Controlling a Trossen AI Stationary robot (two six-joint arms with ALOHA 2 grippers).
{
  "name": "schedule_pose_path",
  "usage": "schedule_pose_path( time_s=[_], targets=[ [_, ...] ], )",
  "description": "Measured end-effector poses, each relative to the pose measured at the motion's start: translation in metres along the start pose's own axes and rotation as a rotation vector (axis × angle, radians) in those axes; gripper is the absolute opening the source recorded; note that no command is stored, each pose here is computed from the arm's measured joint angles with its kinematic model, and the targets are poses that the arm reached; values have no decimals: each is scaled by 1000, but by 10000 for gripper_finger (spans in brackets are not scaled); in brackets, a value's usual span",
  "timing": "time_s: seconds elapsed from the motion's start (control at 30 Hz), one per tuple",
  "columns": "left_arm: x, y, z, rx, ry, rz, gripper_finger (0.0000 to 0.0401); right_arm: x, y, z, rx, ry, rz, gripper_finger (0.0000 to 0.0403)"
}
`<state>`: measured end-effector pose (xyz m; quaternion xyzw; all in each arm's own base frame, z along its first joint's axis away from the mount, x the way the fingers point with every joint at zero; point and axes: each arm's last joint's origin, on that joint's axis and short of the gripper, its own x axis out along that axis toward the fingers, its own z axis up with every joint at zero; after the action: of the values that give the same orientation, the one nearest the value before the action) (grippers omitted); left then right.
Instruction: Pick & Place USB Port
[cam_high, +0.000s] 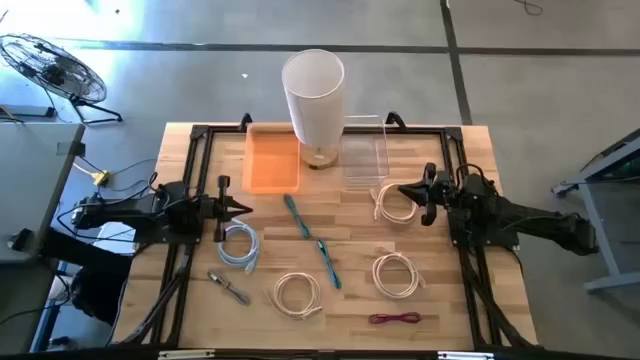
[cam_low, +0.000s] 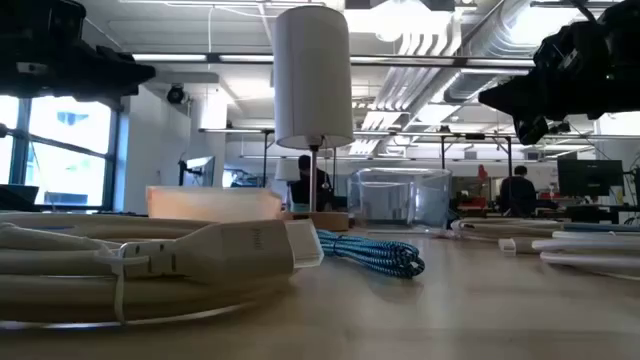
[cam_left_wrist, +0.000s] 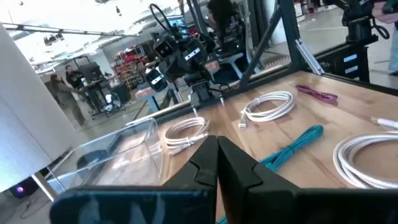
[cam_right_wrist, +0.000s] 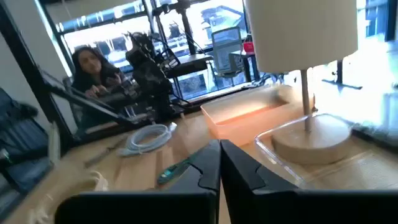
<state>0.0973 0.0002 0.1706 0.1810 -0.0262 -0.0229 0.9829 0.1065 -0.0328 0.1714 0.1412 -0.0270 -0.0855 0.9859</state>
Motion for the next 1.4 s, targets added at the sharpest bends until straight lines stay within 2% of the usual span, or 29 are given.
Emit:
schedule_pose_path(
  time_s=[0.3, 0.4, 0.53, 0.63, 0.73, 0.83, 0.93, 1.1, 1.23, 1.4],
  targets=[
    [0, -1, -1, -19, 14, -10, 1, 0, 0, 0, 25, -1, 6, 2],
    [-1, 2, 6, -34, -9, -5, 1, 0, 2, 5, 49, -13, 12, 2],
    [-8, 13, 36, -25, -103, 30, 1, -1, 9, 29, -13, -59, 19, 1],
    [-16, 21, 59, 7, -147, 60, 1, -4, 16, 53, -101, -27, -22, 2],
    [-24, 30, 81, 54, -109, 115, 1, -8, 23, 81, -155, 42, -91, 2],
    [-32, 40, 101, 69, -37, 164, 1, -11, 31, 107, -141, 155, -152, 2],
    [-35, 47, 117, 80, 78, 179, 1, -10, 37, 132, -119, 290, -204, 3],
    [-35, 57, 143, 84, 174, 150, 1, 3, 43, 164, -51, 462, -298, 13],
    [-27, 62, 153, 89, 223, 121, 1, 21, 47, 183, -35, 529, -278, 48],
    [-19, 62, 154, 108, 259, 88, 1, 44, 50, 188, -2, 646, -207, 115]
  ],
)
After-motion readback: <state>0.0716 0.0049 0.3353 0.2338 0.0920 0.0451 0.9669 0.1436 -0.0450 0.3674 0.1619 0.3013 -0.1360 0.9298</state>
